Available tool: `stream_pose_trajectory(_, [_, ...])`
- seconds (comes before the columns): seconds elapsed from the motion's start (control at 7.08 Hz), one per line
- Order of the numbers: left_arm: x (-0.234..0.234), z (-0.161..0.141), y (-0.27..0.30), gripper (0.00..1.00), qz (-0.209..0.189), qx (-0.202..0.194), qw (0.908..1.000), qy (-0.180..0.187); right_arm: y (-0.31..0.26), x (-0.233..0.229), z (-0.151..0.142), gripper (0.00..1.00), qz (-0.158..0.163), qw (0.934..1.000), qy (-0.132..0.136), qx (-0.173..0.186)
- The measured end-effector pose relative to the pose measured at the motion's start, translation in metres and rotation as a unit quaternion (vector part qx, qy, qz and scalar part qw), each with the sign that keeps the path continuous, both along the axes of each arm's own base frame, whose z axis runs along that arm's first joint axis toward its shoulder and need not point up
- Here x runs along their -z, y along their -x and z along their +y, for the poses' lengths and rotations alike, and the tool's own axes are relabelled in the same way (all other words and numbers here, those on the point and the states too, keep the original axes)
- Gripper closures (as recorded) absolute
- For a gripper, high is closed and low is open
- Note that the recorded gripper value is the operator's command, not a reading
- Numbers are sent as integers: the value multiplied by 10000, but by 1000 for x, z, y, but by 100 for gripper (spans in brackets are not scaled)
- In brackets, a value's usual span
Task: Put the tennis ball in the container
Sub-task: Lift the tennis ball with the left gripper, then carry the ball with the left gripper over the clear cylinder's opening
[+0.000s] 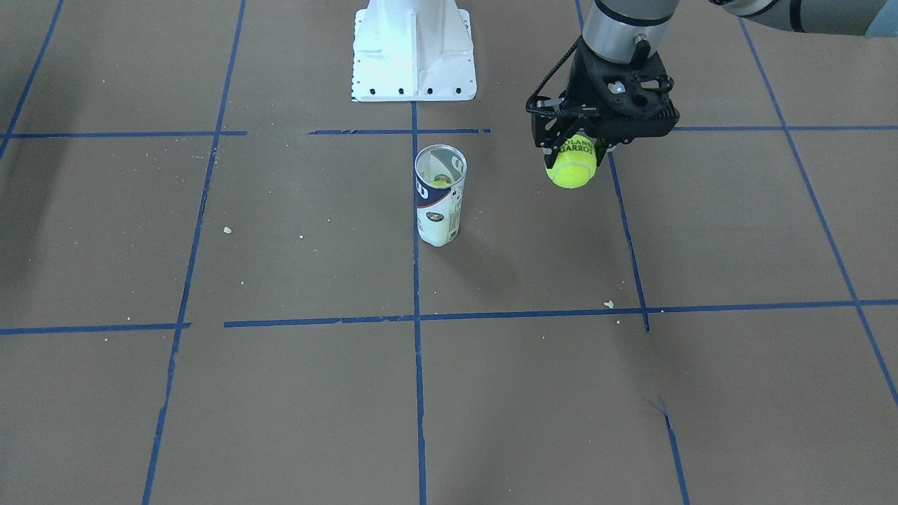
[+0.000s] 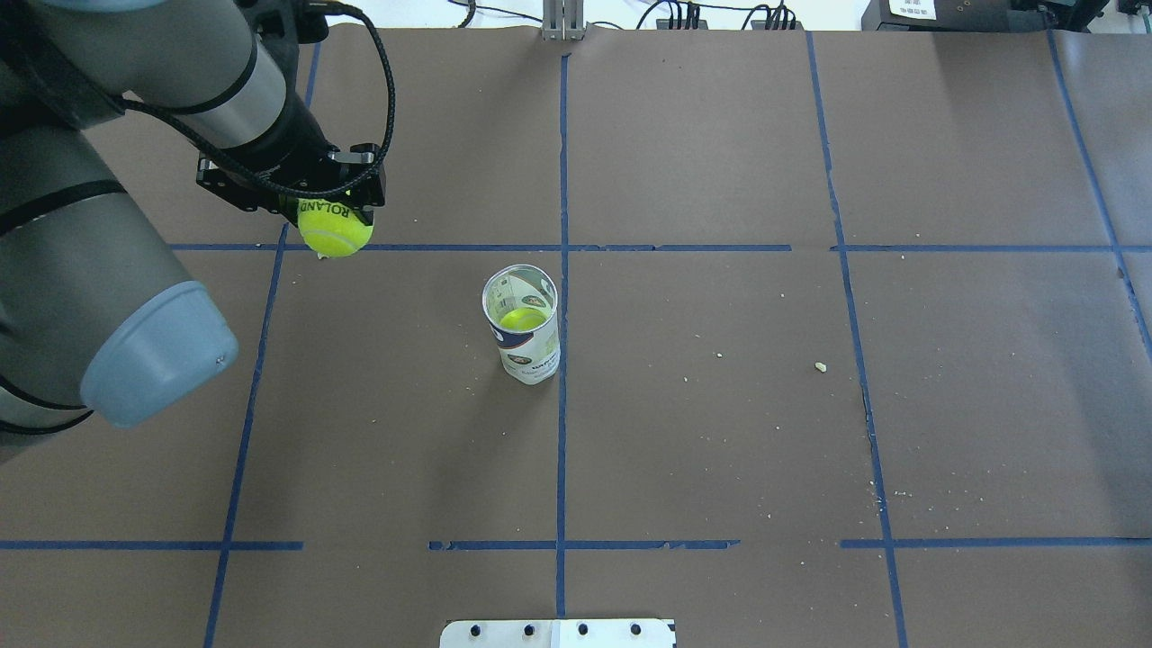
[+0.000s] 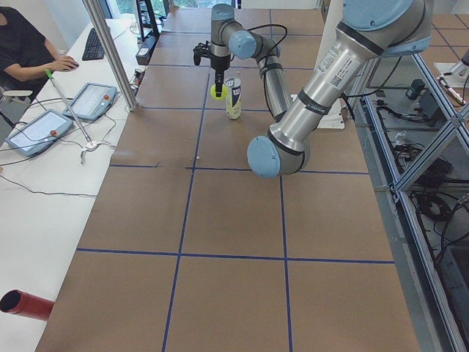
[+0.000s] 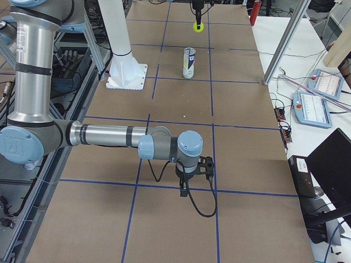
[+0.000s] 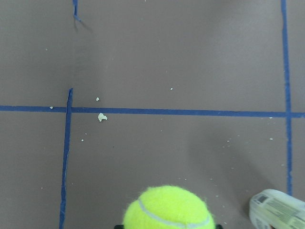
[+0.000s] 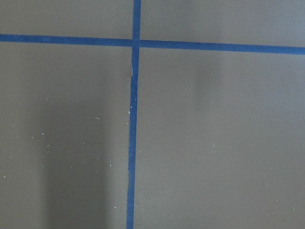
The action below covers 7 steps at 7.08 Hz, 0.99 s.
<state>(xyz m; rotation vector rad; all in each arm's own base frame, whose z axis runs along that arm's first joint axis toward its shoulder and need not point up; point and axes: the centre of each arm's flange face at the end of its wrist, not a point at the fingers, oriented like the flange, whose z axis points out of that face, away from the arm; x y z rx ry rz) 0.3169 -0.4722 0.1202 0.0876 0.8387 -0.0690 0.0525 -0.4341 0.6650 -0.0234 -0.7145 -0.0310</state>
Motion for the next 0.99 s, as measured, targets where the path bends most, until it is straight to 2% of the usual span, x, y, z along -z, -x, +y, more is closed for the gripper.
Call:
stream_pose_trajectory(0.42, [54, 8, -42, 100, 355, -66, 9981, 508, 0, 0, 0, 0, 0, 10000, 0, 0])
stream_pose_trajectory(0.71, [75, 0, -89, 100, 285, -158, 9968, 730, 0, 0, 0, 0, 0, 10000, 0, 0])
stream_pose_trajectory(0.99, [77, 0, -115, 100, 263, -248, 9964, 771, 0, 0, 0, 0, 0, 10000, 0, 0])
